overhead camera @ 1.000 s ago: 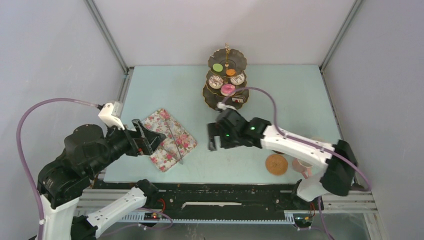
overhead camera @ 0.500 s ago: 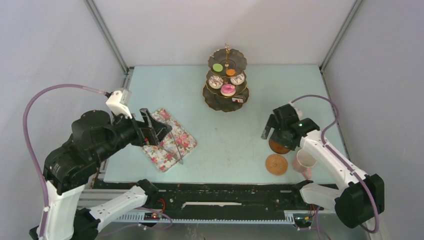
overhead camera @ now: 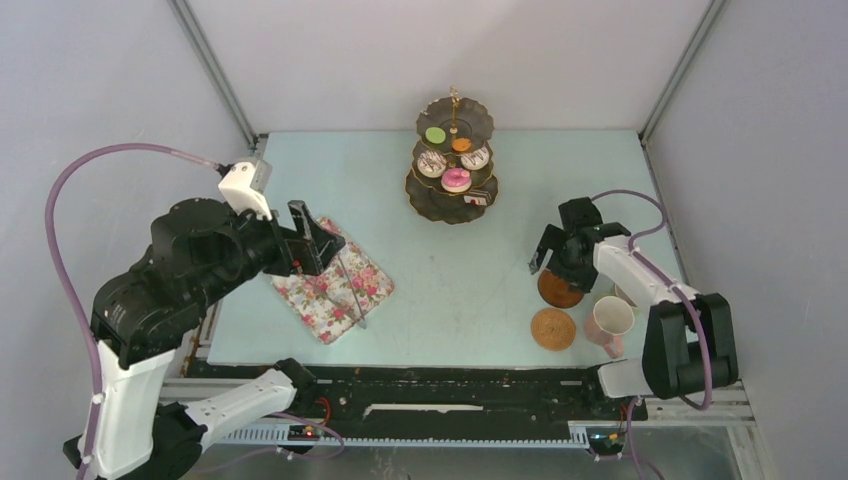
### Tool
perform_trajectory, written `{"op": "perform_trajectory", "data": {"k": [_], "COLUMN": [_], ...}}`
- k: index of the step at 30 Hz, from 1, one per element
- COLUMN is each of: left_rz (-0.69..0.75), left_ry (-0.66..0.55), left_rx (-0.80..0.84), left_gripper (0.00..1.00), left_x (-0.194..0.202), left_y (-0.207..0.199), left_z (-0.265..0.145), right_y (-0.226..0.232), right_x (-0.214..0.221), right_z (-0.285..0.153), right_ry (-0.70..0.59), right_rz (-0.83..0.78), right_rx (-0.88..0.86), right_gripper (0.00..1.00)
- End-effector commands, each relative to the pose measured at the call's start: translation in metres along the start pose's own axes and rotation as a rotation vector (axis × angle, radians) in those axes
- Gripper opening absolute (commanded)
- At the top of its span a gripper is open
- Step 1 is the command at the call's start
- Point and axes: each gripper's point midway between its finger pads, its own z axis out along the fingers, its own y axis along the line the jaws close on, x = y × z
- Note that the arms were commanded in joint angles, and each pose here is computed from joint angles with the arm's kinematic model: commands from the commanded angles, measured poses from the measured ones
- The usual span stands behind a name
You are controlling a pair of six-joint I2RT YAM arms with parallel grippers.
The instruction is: Serve the afternoon tea
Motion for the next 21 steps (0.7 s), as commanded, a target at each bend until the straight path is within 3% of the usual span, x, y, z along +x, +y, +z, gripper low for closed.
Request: {"op": "perform_trajectory", "data": {"k": [1,12,21], "left_rz": [0.05,0.091,0.123], "left_ry": [-0.028,-0.03,-0.02], "left_rx": [-0.026,-0.108,-0.147], "left_gripper": [0.98,0.98,0.98], "left_x": [-0.012,-0.017,-0.018], "left_y": [0.003,0.016,0.02], "left_z": [0.001,0.01,0.021], "right_y": [0.012,0.034,0.069], "right_x": [-0.009,-0.024,-0.066], "right_z": [0.018,0.056,0.078], "right_ry": [-0.005,0.041,0.045], "right_rz": [-0.006,0.028,0.01], "right_rx": [-0.041,-0.078,-0.095], "right_gripper": [0.93,0.93,0.91]}}
